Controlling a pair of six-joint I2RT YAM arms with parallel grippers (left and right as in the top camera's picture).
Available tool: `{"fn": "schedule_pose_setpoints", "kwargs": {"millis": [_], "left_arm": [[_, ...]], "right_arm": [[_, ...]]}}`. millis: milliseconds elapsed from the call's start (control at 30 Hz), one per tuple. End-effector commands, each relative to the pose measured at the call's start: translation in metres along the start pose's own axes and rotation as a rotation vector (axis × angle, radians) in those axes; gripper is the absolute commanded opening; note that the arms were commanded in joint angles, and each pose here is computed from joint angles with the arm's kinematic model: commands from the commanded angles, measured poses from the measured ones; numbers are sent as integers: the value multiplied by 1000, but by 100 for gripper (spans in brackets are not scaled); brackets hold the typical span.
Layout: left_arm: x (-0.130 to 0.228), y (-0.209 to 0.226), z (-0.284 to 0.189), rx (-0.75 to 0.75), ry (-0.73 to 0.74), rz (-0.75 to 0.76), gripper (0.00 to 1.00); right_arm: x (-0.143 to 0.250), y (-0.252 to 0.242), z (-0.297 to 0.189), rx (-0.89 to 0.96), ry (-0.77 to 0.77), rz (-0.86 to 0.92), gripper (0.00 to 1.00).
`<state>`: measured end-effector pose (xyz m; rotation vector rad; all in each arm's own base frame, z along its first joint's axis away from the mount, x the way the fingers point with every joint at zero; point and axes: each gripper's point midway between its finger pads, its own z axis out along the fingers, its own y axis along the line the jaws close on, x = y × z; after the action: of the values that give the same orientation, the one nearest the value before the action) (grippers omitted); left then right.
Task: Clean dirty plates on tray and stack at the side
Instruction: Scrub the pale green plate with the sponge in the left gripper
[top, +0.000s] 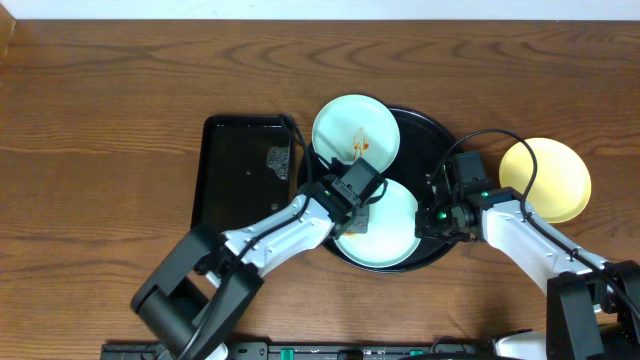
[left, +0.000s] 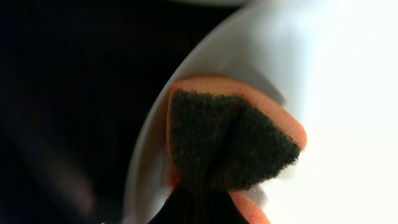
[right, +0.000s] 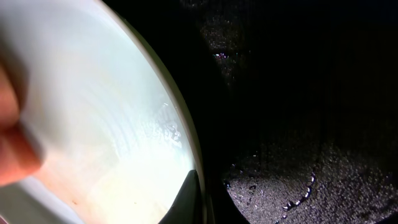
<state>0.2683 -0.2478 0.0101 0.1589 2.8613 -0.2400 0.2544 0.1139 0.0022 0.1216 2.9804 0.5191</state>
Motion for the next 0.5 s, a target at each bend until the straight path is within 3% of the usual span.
{"fn": "schedule_pose_setpoints", "kwargs": {"millis": [0, 233, 467], "left_arm": [[0, 12, -22, -3, -13, 62, 7], [-38, 30, -82, 43, -178, -21, 8], [-56, 72, -93, 2, -208, -141, 8]], "right_arm": [[6, -2, 1, 10, 15, -3, 1], [3, -1, 1, 9, 4, -6, 1], [-18, 12, -18, -18, -76, -69, 1]]}}
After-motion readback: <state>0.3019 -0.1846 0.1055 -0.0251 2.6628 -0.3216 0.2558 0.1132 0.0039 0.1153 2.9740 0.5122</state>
